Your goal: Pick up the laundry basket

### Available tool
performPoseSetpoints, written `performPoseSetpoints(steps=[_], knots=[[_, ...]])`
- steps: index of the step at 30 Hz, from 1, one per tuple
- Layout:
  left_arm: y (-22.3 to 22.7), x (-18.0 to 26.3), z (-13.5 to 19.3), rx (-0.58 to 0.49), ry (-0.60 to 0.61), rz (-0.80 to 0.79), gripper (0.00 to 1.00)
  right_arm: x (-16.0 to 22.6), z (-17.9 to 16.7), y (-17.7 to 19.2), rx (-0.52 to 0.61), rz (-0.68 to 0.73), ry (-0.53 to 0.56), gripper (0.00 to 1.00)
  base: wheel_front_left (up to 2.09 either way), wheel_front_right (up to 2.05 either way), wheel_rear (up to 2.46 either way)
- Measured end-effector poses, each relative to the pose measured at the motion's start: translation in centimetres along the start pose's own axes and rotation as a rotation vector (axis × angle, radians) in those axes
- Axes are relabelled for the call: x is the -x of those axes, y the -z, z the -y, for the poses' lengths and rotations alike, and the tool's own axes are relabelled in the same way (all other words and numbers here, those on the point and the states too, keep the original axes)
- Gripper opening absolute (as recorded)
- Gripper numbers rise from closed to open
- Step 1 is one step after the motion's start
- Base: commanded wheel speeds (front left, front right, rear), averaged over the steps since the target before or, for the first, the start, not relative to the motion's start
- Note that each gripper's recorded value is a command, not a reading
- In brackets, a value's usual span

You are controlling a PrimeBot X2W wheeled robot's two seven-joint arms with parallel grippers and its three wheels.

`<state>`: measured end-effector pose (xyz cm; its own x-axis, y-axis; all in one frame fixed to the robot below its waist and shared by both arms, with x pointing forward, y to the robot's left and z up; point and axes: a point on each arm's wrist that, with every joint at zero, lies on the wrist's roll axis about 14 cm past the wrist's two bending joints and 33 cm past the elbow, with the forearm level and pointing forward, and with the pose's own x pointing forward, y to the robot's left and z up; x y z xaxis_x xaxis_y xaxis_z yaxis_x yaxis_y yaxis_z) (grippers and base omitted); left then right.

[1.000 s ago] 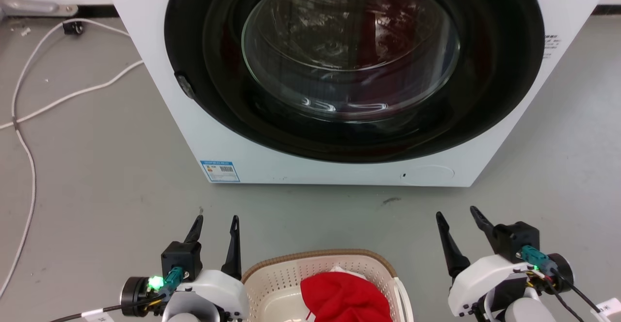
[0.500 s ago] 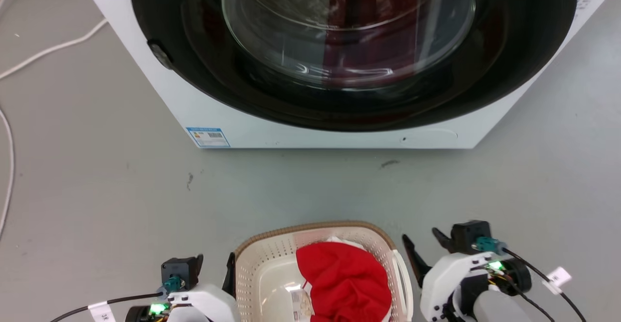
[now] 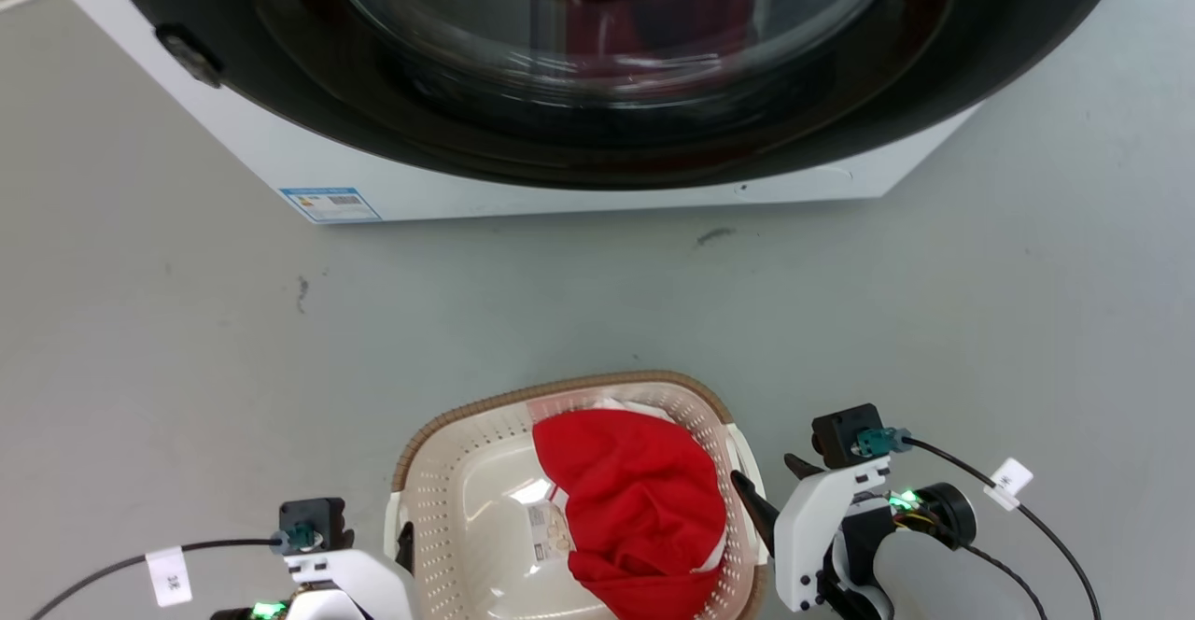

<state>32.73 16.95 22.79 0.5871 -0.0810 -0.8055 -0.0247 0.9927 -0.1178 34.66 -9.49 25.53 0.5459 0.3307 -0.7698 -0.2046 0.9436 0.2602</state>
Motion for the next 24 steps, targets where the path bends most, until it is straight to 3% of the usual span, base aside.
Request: performPoseSetpoints(steps=[24], knots=[[3.7,-6.2,-1.4,-0.012,-0.020,-0.267,1.00,-5.7,3.3,3.8,0.040,-0.258,0.013,1.00,0.00,0.00,0.00]])
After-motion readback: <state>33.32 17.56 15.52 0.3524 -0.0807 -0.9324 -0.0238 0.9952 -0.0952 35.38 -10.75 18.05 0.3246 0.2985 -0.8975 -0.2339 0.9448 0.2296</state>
